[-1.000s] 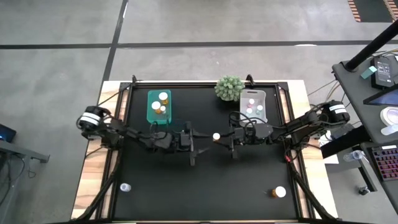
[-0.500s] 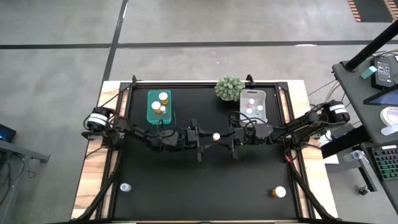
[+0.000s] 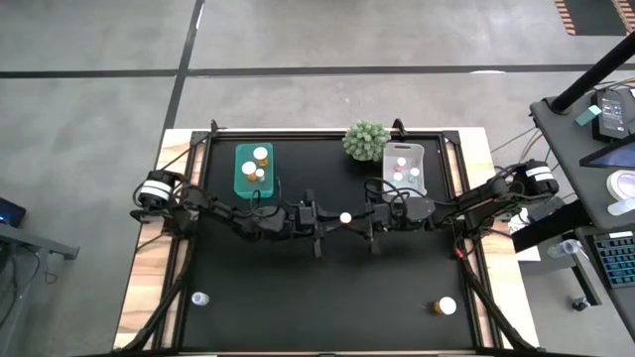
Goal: Pick and place medicine bottles into bin by pill shape (circle, oval)
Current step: Put the orange tablet bottle into the white bin
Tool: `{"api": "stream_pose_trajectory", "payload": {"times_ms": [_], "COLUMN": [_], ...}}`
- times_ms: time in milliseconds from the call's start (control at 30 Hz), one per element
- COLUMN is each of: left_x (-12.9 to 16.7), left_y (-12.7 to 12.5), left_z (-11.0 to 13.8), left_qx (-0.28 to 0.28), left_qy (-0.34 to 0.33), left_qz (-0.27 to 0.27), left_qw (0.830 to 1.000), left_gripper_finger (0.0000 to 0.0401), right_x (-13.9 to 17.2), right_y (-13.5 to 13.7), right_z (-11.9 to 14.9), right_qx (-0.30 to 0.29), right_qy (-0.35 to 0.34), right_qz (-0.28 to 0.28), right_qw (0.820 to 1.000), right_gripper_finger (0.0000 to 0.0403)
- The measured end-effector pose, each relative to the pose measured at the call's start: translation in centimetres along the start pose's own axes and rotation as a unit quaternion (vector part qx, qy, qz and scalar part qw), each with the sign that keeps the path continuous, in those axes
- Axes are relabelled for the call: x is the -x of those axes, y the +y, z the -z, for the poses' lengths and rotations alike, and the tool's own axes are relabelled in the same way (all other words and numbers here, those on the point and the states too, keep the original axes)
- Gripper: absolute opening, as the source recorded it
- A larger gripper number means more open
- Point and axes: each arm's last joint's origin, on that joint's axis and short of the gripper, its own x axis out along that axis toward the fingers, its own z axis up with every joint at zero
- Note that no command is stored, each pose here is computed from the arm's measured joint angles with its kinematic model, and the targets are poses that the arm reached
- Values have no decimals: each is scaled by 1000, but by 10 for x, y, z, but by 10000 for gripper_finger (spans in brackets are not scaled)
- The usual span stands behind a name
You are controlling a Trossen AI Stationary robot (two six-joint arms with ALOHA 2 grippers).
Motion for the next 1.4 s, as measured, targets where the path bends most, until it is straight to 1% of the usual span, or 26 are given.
{"api": "stream_pose_trajectory", "payload": {"times_ms": [133,267,400,467,533,633,767,967,1033,1133,1233,1400], "left_x": [0,0,4,8,11,16,19,18,18,18,18,18], "left_y": [0,0,-1,-2,-1,1,3,5,5,5,5,5], "left_z": [0,0,0,-1,0,5,13,14,14,14,14,14], "left_qx": [0,0,-13,-19,-27,-43,-56,-55,-55,-55,-55,-58], "left_qy": [0,-1,3,11,35,87,129,128,128,127,127,127], "left_qz": [1,3,5,7,7,4,-9,-16,-17,-17,-18,-17], "left_qw": [1000,1000,1000,1000,999,995,990,990,990,990,990,990], "left_gripper_finger": [53,52,52,51,51,51,51,51,50,50,50,50], "right_x": [0,0,3,6,10,14,12,-2,-7,-13,-17,-19], "right_y": [0,0,-1,-1,-1,-2,-2,-1,-1,-2,-1,-1], "right_z": [0,0,-3,-5,-8,-15,-28,-33,-36,-37,-36,-39], "right_qx": [-1,-13,-15,-15,-16,-23,-21,-7,-1,6,9,12], "right_qy": [4,6,14,26,40,57,74,131,138,170,190,185], "right_qz": [-1,0,0,0,0,1,1,0,7,22,23,22], "right_qw": [1000,1000,1000,1000,999,998,997,991,990,985,981,982], "right_gripper_finger": [108,149,189,204,213,215,210,205,205,205,205,205]}}
